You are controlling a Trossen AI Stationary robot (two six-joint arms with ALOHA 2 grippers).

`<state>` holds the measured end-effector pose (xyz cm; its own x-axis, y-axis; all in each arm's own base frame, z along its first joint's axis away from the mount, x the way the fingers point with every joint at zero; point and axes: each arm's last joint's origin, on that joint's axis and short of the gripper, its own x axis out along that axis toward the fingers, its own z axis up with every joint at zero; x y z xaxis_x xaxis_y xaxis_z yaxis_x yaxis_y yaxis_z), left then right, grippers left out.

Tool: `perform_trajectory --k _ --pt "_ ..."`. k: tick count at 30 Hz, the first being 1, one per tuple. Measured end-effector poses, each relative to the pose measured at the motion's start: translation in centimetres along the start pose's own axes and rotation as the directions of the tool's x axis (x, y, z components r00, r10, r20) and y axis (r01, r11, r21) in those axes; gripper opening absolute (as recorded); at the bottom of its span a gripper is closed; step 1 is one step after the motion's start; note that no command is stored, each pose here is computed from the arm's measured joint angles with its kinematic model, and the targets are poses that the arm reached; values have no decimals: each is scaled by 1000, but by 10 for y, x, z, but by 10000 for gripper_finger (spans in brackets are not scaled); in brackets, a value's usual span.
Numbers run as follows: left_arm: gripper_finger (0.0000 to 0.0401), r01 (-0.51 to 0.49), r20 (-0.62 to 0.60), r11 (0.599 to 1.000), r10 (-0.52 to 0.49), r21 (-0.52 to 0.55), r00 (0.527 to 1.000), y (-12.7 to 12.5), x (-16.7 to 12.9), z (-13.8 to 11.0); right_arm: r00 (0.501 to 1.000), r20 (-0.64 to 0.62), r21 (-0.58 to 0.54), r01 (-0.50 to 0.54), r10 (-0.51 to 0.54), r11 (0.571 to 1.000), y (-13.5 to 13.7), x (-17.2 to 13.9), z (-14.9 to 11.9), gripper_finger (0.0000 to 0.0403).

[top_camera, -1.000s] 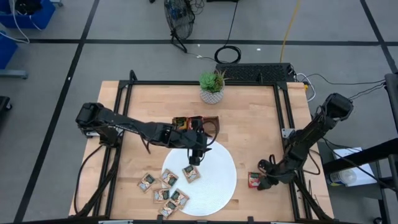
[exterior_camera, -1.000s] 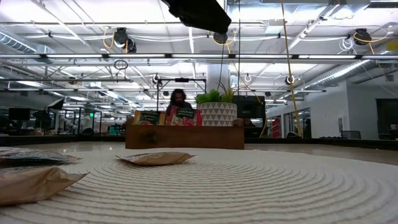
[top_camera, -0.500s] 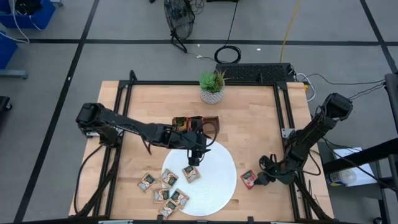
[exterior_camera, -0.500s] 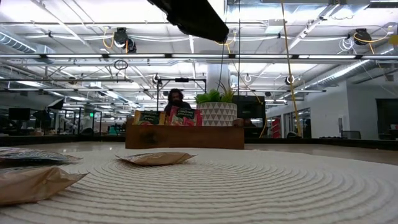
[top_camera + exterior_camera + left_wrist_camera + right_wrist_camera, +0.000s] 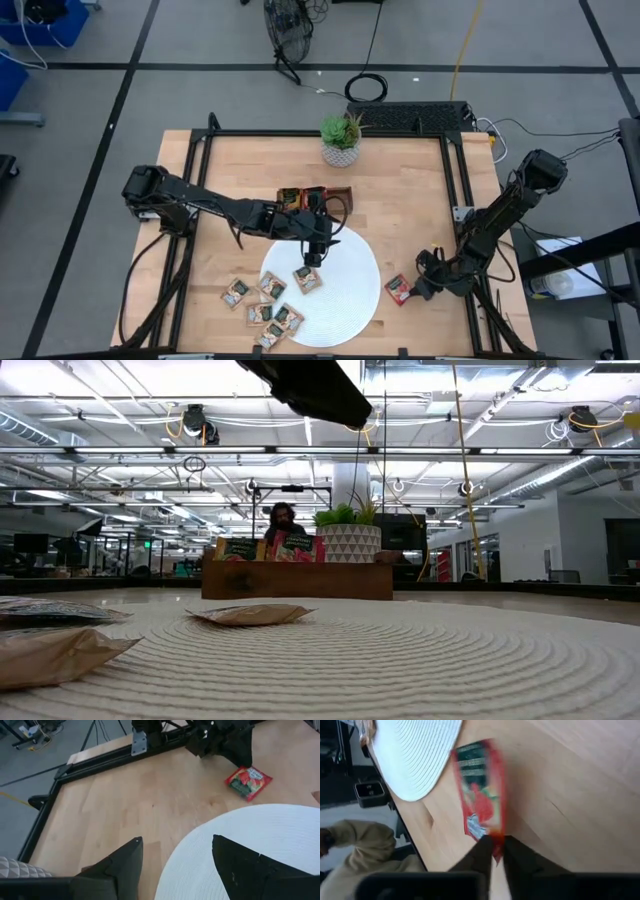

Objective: Pick & Place Tea
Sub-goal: Put the strawberry tea bag into the wooden organizer

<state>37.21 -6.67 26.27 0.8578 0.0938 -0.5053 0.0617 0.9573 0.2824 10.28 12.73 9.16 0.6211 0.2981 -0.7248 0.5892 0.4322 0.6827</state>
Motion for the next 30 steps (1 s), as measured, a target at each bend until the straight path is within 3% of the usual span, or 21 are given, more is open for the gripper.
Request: perform_trajectory --k 2,8,11,15,19,22,24,26,30 --pt "239 -1 0 1000 1 0 1000 0 0 0 1000 -1 -43 -1 1 999 0 0 0 11" --pt "239 -1 -1 1000 1 4 1000 0 0 0 996 63 -170 -48 60 984 8 0 0 1" --pt "239 -1 -1 1000 1 -3 1000 0 0 0 985 143 -336 -43 96 941 22 -2 2 0" --pt "239 -1 -1 999 1 -32 1000 0 0 0 948 233 -513 -69 217 855 67 -13 0 0" --pt "239 -1 4 999 1 -55 1000 0 0 0 874 437 -677 163 214 717 82 -16 10 0" --pt "239 -7 29 996 10 -88 1000 1 0 3 777 592 -687 348 214 638 88 -17 22 0" --pt "239 -11 45 993 16 -121 999 1 0 5 708 686 -657 502 169 562 85 -14 33 0" --pt "239 -12 48 990 19 -140 999 2 0 5 654 743 -616 586 141 527 86 -12 45 0" --pt "239 -52 44 982 61 -182 997 3 -1 6 623 774 -592 649 114 478 91 -8 66 0"
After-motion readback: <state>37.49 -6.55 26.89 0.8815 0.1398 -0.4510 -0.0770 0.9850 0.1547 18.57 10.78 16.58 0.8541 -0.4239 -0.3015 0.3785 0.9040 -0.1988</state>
